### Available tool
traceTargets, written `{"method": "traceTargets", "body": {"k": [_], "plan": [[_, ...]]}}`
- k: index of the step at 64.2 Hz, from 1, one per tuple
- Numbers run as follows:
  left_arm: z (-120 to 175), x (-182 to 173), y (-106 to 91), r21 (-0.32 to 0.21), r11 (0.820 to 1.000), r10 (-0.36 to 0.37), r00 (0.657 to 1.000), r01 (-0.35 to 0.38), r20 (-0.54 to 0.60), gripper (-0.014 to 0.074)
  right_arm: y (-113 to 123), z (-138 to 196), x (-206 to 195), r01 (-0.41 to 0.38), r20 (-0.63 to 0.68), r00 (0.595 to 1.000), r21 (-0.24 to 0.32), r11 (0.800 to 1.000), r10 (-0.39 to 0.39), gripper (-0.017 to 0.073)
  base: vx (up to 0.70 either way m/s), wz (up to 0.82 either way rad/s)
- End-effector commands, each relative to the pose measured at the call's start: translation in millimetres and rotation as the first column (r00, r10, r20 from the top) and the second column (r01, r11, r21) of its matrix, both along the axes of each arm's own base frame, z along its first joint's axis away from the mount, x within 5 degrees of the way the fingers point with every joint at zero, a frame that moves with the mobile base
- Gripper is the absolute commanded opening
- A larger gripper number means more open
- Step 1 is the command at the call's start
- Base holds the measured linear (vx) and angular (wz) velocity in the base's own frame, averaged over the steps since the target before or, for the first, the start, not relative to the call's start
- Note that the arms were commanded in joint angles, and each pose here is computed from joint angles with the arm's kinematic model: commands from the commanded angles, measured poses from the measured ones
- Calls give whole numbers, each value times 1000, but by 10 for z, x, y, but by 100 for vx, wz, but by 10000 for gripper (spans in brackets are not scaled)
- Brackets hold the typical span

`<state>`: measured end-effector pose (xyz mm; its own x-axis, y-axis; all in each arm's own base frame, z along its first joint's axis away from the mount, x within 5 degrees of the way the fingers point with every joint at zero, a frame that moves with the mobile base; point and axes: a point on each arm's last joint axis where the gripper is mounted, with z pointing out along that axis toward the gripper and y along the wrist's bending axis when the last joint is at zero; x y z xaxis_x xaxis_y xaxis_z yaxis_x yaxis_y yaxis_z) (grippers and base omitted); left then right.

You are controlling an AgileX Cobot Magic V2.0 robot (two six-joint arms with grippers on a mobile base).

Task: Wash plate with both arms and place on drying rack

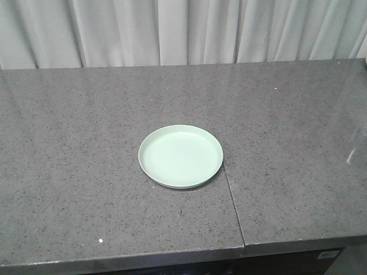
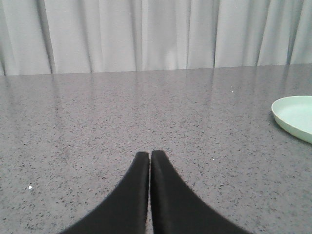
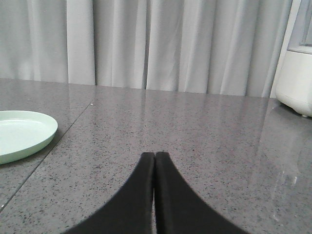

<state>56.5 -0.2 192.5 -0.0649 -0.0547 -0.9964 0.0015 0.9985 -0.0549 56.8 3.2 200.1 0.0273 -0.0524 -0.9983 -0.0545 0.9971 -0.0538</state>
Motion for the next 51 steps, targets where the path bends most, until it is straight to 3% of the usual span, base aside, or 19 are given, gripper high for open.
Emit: {"method": "traceTargets", "body": {"k": [1, 25, 39, 51], "plan": [[22, -4, -1, -12, 1000, -1, 997, 2, 73, -2, -6, 11, -6, 10, 69, 998, -11, 1000, -9, -10, 0, 0], [22, -4, -1, -12, 1000, -1, 997, 2, 73, -2, -6, 24, -8, 10, 79, 997, -7, 1000, -9, -10, 0, 0], [22, -4, -1, -12, 1000, -1, 997, 2, 73, -2, -7, 251, -36, 9, 124, 992, 0, 1000, -9, -10, 0, 0], [22, -4, -1, -12, 1000, -1, 997, 2, 73, -2, 0, 454, 57, 6, -8, 1000, -19, 1000, -6, -10, 0, 0]]}}
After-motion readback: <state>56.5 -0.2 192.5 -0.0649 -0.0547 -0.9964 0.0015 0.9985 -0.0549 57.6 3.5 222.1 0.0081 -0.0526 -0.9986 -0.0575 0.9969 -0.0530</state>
